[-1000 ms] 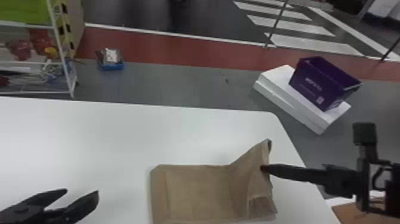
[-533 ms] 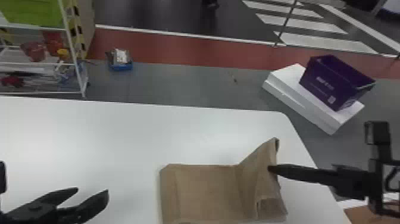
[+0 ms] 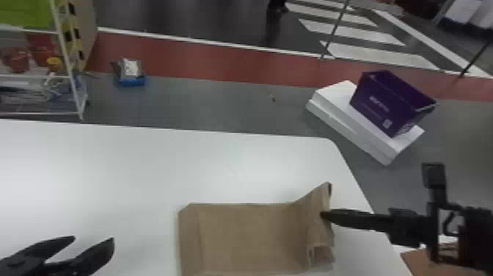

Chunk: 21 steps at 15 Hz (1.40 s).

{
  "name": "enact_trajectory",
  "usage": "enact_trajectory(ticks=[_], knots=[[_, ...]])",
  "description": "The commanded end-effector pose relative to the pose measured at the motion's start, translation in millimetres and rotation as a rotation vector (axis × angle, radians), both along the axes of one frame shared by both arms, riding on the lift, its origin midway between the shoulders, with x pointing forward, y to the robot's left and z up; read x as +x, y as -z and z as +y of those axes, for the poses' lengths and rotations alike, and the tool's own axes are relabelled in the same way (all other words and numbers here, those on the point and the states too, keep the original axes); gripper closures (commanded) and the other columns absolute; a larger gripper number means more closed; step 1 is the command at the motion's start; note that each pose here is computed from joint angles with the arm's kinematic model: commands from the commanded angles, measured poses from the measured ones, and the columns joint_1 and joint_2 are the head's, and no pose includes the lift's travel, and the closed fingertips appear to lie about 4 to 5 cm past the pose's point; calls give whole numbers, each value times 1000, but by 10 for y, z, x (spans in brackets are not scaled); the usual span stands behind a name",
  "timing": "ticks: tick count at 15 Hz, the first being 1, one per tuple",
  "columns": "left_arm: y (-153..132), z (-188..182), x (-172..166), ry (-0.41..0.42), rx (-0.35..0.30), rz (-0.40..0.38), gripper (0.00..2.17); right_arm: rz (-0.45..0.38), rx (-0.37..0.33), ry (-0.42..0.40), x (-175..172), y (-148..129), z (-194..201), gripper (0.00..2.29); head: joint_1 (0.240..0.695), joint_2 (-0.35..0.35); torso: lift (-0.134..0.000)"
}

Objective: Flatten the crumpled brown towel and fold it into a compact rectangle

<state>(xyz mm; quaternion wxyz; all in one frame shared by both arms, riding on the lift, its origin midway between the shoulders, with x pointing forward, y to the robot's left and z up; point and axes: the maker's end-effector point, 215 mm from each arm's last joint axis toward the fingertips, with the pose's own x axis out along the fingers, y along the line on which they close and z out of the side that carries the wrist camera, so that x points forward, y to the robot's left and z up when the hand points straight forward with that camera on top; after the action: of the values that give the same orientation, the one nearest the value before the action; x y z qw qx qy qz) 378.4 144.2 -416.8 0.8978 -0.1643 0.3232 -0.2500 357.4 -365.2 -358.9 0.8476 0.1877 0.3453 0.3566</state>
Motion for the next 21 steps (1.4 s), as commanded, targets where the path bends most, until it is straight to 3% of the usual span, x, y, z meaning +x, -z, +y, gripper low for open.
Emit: enact_trajectory(ticks=[1, 8, 11, 13, 15, 18, 21], knots=[[-5, 6, 2, -2, -3, -1, 76, -6, -23, -13, 28, 121, -75, 1025, 695, -333, -124], [10, 14, 4, -4, -3, 2, 76, -26, -8, -31, 25, 68, -16, 1025, 695, -338, -124], [-18, 12, 8, -3, -2, -2, 76, -18, 102, -53, 36, -231, 371, 1025, 695, -332, -124], [-34, 30, -9, -6, 2, -5, 76, -22, 212, -90, 32, -603, 785, 1025, 695, -291, -124], [-37, 145, -51, -25, 6, -2, 76, -19, 265, -157, -21, -867, 1201, 1025, 695, -242, -124], [-90, 291, -72, -44, -7, -9, 76, 10, 318, -207, 15, -1053, 1656, 1025, 695, -130, -124], [-121, 276, -134, -39, -11, 4, 76, -90, 306, -269, 323, -1421, 2099, 1025, 695, -51, -124]])
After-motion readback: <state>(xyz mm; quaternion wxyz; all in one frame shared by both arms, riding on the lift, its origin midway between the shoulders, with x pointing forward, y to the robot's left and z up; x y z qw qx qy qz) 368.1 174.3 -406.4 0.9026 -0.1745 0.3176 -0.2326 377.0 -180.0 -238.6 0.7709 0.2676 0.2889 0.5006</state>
